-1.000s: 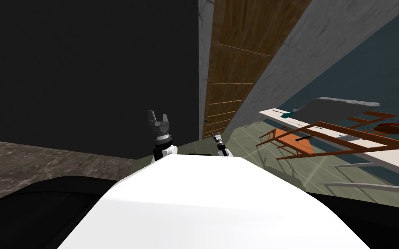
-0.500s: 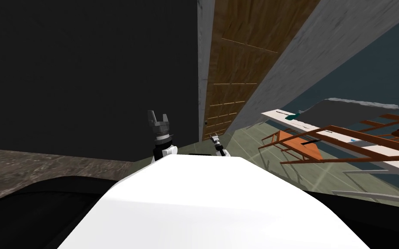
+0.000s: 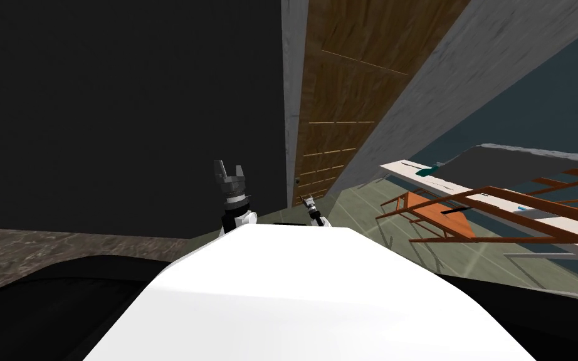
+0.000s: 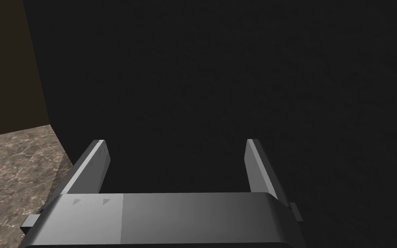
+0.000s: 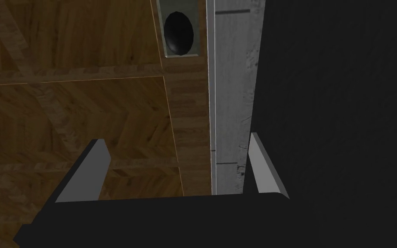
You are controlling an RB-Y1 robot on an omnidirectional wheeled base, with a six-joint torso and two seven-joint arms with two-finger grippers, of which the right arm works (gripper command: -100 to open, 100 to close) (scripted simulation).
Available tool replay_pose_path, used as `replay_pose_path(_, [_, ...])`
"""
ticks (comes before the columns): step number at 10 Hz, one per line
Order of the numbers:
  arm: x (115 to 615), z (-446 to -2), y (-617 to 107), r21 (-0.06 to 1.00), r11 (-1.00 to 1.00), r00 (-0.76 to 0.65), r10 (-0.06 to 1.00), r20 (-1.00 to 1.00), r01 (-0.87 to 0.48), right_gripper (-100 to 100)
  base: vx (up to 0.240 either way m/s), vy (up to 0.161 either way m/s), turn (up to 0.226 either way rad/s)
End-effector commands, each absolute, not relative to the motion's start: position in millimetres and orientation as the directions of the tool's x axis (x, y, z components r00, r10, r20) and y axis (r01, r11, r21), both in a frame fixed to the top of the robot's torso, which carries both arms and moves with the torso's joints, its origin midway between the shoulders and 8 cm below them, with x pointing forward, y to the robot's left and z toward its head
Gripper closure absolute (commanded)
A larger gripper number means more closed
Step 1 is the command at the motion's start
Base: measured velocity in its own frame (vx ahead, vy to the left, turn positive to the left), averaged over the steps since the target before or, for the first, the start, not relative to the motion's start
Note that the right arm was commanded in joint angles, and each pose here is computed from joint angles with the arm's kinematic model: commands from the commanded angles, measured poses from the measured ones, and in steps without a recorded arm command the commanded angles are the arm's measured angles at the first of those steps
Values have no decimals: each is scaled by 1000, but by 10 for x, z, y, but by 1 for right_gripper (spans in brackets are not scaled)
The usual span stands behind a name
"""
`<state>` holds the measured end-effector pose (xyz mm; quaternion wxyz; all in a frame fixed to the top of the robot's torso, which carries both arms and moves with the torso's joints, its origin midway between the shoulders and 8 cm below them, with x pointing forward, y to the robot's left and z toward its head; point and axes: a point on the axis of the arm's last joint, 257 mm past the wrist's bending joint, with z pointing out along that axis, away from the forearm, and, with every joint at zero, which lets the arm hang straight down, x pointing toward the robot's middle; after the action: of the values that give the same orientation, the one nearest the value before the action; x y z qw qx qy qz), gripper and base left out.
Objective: Pull the door open
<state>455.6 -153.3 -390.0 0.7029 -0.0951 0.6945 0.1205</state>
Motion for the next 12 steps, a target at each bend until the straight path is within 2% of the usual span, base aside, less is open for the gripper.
replay_pose_path(1, [4519,-3944,-1392,16,948,4,19,-1000,-319,-100,144,-61,-6])
replay_pose_path(4, [4495,-3989,-1285,7,943,2,8,-1000,-333,-100,173,-30,-15])
replay_pose_path(8, [4461,-4142,-1952,-34,972,-30,-42,-999,-234,-100,-165,38,170])
replay_pose_path(10, [4453,-4158,-2037,-38,975,-34,-47,-998,-220,-100,-68,14,66])
replay_pose_path(12, [4403,-4223,-2399,-55,986,-53,-64,-997,-158,-100,-38,26,194])
